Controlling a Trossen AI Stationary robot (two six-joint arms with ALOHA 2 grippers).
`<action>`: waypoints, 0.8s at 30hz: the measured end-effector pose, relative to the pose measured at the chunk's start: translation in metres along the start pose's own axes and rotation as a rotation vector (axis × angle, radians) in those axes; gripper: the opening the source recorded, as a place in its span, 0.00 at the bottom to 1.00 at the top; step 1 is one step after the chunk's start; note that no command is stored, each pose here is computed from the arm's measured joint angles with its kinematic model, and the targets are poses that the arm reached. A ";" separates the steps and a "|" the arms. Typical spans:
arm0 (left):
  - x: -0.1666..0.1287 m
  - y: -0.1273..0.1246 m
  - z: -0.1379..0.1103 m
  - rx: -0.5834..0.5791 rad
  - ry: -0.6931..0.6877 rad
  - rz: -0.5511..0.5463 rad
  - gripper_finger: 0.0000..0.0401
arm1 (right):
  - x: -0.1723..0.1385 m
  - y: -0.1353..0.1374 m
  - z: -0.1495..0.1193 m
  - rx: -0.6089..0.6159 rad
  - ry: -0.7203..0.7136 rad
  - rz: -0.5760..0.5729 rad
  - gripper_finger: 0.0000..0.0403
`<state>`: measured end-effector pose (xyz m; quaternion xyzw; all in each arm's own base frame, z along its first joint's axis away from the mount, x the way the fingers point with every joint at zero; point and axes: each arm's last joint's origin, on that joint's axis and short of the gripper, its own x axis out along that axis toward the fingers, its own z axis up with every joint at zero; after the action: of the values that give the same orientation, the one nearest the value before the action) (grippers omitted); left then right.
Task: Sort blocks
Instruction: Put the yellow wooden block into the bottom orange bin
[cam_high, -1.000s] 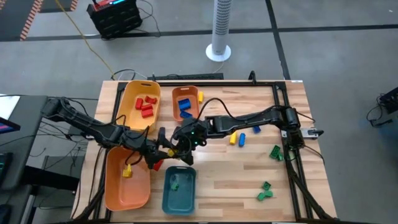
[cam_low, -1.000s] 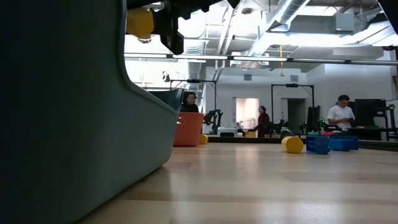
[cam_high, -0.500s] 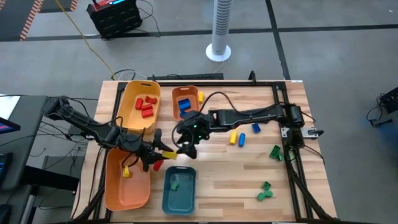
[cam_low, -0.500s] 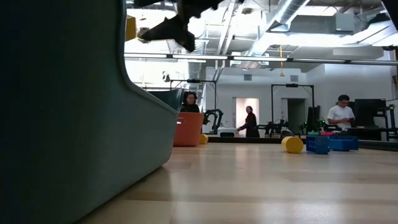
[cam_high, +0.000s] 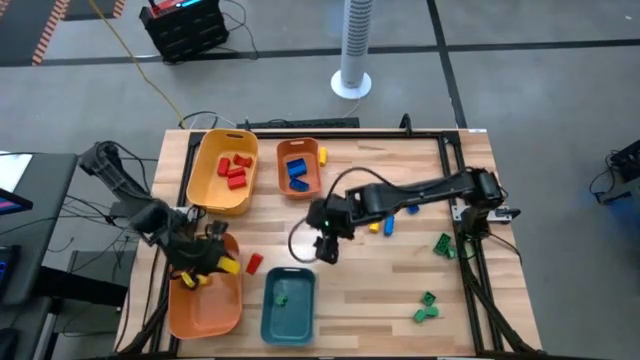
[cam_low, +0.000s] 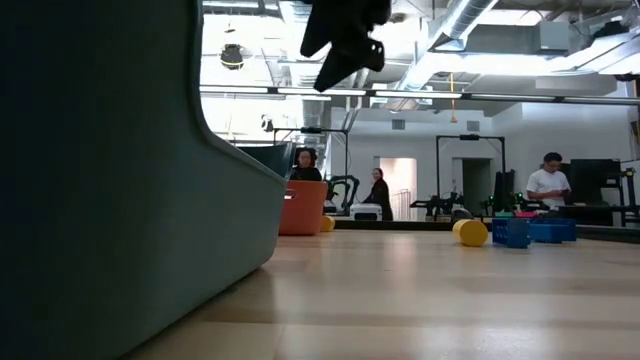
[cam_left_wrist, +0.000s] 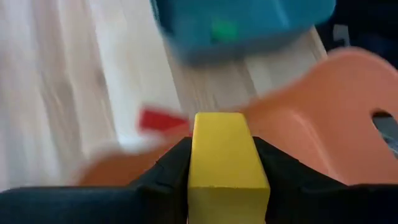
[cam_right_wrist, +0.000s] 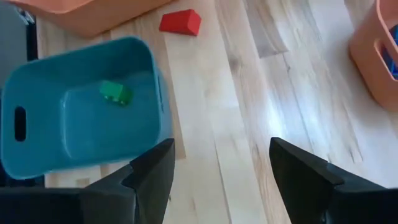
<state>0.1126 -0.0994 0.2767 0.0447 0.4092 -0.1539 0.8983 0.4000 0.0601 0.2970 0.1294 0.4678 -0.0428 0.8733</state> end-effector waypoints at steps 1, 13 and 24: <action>-0.002 -0.002 -0.003 -0.044 0.036 -0.009 0.32 | 0.000 0.004 -0.002 -0.007 0.004 -0.012 0.67; -0.013 -0.020 -0.028 -0.421 0.267 -0.070 0.32 | -0.001 0.016 -0.025 0.020 0.123 -0.135 0.67; 0.022 -0.029 -0.063 -0.508 0.454 0.011 0.32 | -0.004 0.025 -0.035 0.017 0.148 -0.185 0.67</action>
<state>0.0720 -0.1192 0.2200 -0.1450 0.6239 -0.0285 0.7674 0.3744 0.0932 0.2860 0.0957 0.5406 -0.1176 0.8275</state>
